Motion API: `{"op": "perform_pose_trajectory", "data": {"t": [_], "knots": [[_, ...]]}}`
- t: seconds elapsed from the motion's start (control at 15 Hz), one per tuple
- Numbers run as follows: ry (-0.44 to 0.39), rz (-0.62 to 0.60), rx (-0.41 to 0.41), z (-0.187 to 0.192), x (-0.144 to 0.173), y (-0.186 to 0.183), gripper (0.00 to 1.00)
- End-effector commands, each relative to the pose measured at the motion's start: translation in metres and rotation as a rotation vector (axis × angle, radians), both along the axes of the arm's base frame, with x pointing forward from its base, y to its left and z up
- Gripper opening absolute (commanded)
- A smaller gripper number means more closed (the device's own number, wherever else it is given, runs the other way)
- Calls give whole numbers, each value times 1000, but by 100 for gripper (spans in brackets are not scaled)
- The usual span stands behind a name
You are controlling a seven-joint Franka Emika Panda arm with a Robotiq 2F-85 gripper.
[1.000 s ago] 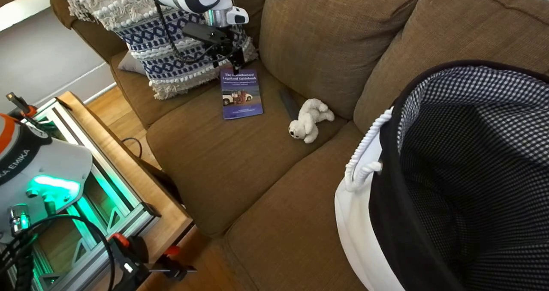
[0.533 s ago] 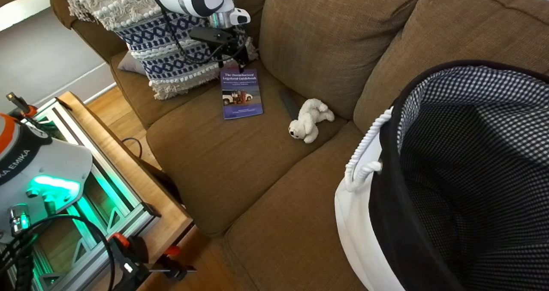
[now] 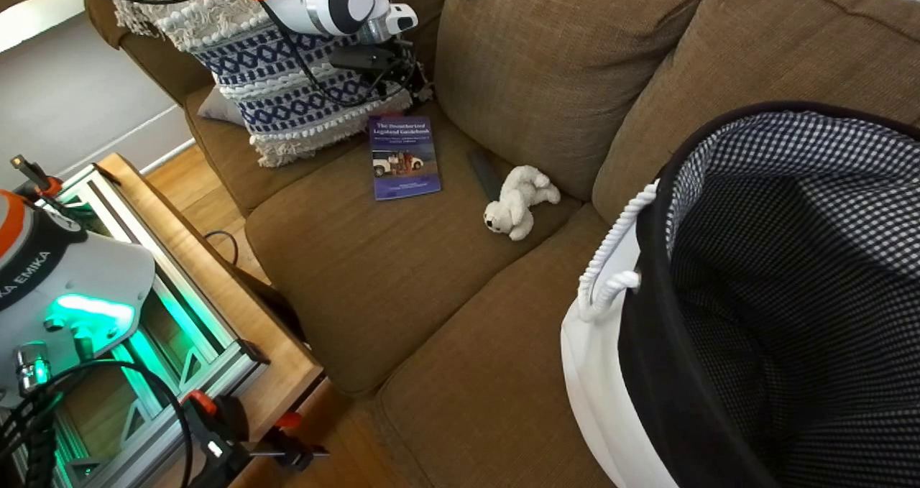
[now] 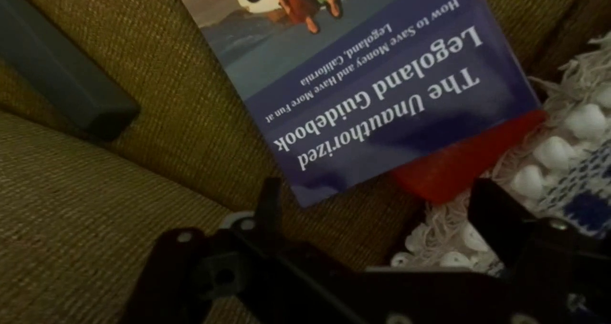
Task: Put the orange cup on top of the book
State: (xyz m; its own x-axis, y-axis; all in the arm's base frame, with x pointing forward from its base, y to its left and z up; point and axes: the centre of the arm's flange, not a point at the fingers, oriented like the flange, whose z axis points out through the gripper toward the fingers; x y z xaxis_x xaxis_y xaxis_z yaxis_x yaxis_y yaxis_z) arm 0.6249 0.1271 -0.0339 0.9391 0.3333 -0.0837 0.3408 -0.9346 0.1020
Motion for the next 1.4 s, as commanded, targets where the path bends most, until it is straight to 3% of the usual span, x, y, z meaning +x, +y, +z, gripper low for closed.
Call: {"op": "perform_pose_trajectory", "data": {"t": [0.0, 0.33, 0.47, 0.73, 0.93, 1.33], "knots": [[25, -6, 2, -33, 14, 13, 100], [136, -16, -8, -67, 8, 27, 100], [229, -27, -26, -71, -3, 28, 100], [352, -174, -112, -61, -41, 7, 100], [497, -177, -218, -73, -63, -16, 100], [520, -276, -410, -76, -95, -73, 100]]}}
